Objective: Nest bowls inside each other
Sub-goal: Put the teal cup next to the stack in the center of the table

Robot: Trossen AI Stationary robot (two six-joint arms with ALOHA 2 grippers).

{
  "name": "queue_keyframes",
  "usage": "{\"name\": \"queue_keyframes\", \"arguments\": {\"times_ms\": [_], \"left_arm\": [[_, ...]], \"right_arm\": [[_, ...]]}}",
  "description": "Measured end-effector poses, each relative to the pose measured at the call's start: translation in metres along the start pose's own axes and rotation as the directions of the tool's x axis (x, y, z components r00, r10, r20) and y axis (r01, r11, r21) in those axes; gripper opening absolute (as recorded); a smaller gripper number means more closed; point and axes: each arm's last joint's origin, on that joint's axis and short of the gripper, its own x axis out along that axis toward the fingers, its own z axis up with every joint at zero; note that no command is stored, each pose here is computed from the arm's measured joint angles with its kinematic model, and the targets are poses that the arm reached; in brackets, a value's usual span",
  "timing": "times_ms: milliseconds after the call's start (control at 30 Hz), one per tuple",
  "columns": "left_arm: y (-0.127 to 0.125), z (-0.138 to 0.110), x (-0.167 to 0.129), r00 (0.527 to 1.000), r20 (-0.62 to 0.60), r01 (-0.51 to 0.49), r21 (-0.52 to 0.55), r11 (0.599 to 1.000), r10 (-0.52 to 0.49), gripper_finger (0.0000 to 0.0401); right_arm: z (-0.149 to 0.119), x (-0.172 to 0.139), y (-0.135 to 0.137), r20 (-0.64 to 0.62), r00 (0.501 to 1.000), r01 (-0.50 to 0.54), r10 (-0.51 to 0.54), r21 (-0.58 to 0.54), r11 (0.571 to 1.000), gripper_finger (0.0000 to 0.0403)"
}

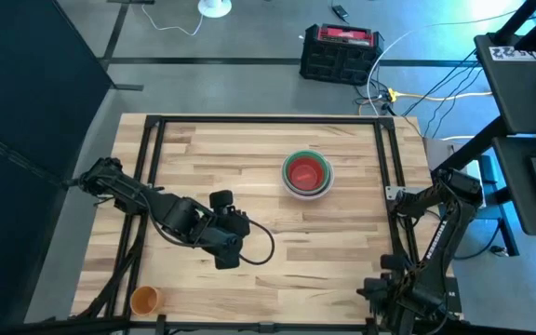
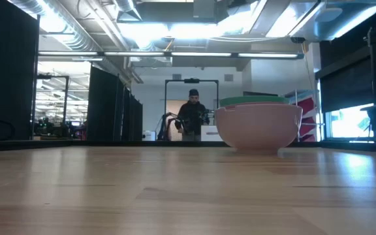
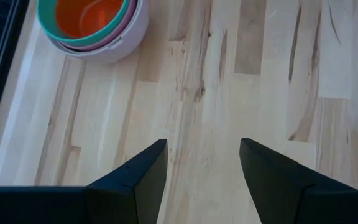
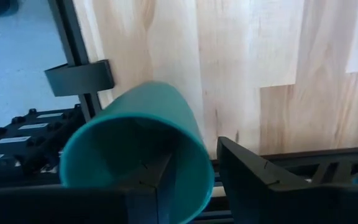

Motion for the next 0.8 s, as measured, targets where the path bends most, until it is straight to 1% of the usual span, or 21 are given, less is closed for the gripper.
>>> {"name": "queue_keyframes", "arguments": {"times_ms": [467,567,633,800], "left_arm": [[0.000,0.000,0.000,1.000,0.000,0.000,-0.001,1.000,0.000,0.0185],[0.000,0.000,0.000,1.000,0.000,0.000,-0.001,1.000,0.000,0.0185],[0.000,0.000,0.000,1.000,0.000,0.000,-0.001,1.000,0.000,0.0185],[0.000,0.000,0.000,1.000,-0.001,0.001,-0.002,1.000,-0.001,0.0185]], "right_arm": [[0.000,0.000,0.001,-0.013,1.000,-0.017,0.018,0.017,1.000,0.0101],[-0.001,0.008,-0.001,-0.023,1.000,-0.016,0.017,0.022,1.000,0.0101],[0.000,0.013,0.000,-0.028,0.999,-0.033,0.034,0.021,0.999,0.0101],[0.000,0.014,0.000,-0.024,0.999,-0.035,0.035,0.016,0.999,0.0079]]}}
